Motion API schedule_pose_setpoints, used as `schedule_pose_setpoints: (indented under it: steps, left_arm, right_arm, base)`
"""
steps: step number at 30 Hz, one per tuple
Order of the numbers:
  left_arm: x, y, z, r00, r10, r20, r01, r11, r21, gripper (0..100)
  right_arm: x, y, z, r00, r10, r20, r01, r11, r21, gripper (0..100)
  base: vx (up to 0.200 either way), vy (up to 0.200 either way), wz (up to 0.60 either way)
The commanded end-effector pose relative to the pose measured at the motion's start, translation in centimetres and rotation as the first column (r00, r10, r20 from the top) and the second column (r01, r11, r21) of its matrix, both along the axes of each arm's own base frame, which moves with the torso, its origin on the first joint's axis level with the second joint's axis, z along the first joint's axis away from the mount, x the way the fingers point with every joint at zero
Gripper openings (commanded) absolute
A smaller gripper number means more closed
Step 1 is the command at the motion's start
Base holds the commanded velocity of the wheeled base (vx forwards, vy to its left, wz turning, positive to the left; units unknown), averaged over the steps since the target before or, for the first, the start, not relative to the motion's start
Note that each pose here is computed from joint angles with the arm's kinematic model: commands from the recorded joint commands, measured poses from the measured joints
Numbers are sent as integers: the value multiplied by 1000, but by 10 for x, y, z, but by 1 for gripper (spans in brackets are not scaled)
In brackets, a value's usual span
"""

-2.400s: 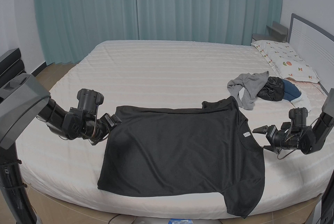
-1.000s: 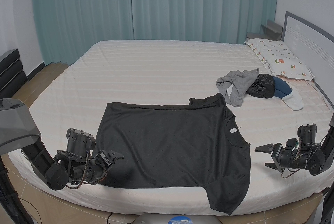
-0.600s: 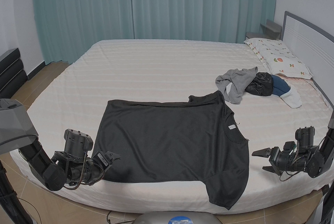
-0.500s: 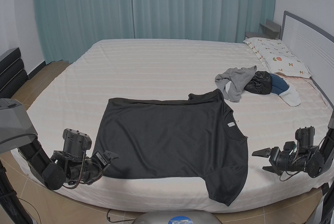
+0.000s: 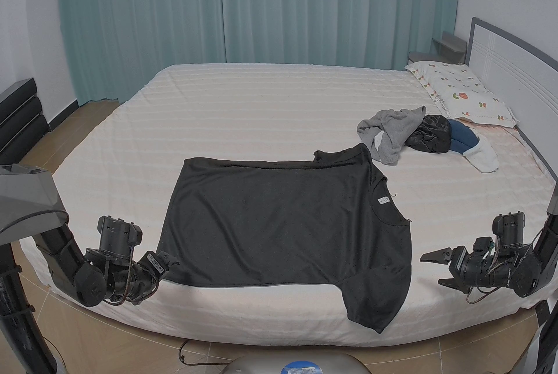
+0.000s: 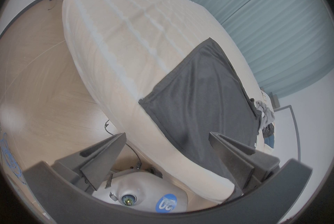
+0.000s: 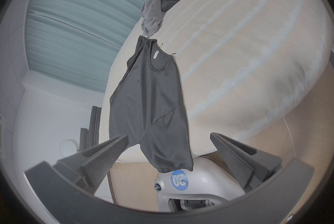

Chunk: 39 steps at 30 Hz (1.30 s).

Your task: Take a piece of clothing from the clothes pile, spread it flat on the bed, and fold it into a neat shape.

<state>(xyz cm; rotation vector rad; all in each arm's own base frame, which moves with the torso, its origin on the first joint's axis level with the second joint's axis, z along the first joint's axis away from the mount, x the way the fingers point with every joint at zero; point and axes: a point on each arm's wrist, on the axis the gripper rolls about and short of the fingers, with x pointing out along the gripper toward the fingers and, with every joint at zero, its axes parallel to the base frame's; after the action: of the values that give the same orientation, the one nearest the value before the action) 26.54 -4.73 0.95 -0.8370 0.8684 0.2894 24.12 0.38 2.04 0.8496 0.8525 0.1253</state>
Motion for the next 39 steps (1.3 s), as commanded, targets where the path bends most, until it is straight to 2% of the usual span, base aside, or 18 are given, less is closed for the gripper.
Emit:
schedule_pose_setpoints:
  steps: [1,5,15,16,22,28,39]
  left_arm:
    - [11,5,-22,998,38,-50,-37,999,30,100]
    - [18,7,-26,997,54,-49,-53,998,34,100]
    - [32,10,-32,998,53,31,-54,998,35,100]
    - [32,10,-33,998,52,32,-53,998,36,0]
    - [32,11,-36,998,58,37,-60,996,64,0]
    - [19,13,-37,998,70,7,-71,992,105,0]
    - [15,14,-30,998,54,19,-56,990,129,0]
  right_arm:
    - [0,2,-3,1000,9,-12,-9,1000,0,100]
    - [0,3,-3,1000,14,-12,-14,1000,0,100]
    - [1,8,-6,999,32,-20,-32,999,0,100]
    - [1,8,-6,999,34,-20,-34,999,0,100]
    - [1,8,-8,999,34,-29,-34,999,-3,100]
    - [2,9,-8,999,37,-27,-37,999,-4,100]
    - [12,25,-25,992,115,-48,-116,993,-30,100]
  base:
    - [0,0,0]
    - [0,0,0]
    - [0,0,0]
    - [0,0,0]
    - [0,0,0]
    - [0,0,0]
    - [0,0,0]
